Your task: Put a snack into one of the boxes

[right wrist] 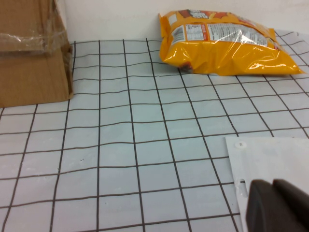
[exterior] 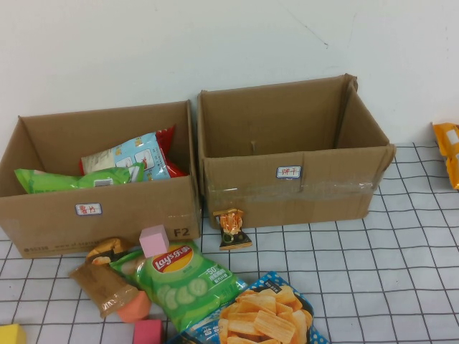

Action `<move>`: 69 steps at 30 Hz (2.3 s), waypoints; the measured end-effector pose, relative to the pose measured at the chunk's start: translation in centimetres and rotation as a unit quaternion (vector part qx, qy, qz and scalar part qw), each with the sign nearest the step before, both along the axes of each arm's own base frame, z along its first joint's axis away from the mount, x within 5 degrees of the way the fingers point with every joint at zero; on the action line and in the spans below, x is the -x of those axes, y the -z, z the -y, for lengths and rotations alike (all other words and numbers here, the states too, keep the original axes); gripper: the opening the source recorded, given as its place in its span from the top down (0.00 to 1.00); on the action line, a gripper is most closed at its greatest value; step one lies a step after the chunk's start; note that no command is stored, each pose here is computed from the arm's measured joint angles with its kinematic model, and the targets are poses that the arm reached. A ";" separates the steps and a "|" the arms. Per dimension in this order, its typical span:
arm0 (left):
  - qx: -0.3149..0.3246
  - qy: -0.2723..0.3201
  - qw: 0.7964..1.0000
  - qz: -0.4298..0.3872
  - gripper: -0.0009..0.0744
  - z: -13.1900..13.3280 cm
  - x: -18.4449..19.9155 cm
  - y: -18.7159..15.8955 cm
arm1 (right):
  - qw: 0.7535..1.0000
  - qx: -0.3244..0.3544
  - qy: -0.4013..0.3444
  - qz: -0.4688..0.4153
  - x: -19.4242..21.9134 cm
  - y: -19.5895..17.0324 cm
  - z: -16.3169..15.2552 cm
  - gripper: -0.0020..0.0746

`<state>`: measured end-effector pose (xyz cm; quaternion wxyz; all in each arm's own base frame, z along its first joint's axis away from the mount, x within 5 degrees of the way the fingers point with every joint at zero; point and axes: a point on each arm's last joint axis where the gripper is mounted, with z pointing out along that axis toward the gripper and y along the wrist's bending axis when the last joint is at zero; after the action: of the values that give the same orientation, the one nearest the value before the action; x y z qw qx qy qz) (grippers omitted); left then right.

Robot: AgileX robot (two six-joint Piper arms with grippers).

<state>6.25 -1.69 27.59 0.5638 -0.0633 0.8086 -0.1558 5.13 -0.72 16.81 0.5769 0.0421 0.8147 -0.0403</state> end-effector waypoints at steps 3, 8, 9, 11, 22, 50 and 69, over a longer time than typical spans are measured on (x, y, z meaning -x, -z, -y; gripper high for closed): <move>-0.046 0.003 0.998 -0.049 0.99 -0.3 -1.5 -1.0 | 1.000 0.000 0.000 0.000 0.0 0.0 0.0 0.98; -0.095 0.022 0.988 -0.118 0.99 -0.5 -4.8 -1.3 | 1.000 0.000 0.000 0.000 0.0 0.0 0.0 0.98; -0.103 0.031 0.985 -0.138 0.99 -0.5 -5.8 -1.1 | 1.000 0.000 0.000 0.000 0.0 0.0 0.0 0.98; -0.118 0.051 0.979 -0.160 0.99 -0.3 -7.2 -0.8 | 1.000 0.000 0.000 0.000 0.0 0.0 0.0 0.98; -0.144 0.103 0.952 -0.251 0.82 1.5 -15.5 1.6 | 1.000 0.000 0.000 0.000 0.0 0.0 0.0 0.98; -0.106 0.030 0.962 -0.251 0.17 4.2 -26.4 13.1 | 1.000 0.000 0.000 0.000 0.0 0.0 0.0 0.98; -0.114 0.004 0.959 -0.259 0.16 3.9 -27.5 16.9 | 1.000 0.000 0.000 0.000 0.0 0.0 0.0 0.98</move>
<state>33.74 -5.61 10.68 0.3378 -0.0333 0.9396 -0.0435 5.13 -0.72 16.81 0.5769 0.0421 0.8147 -0.0403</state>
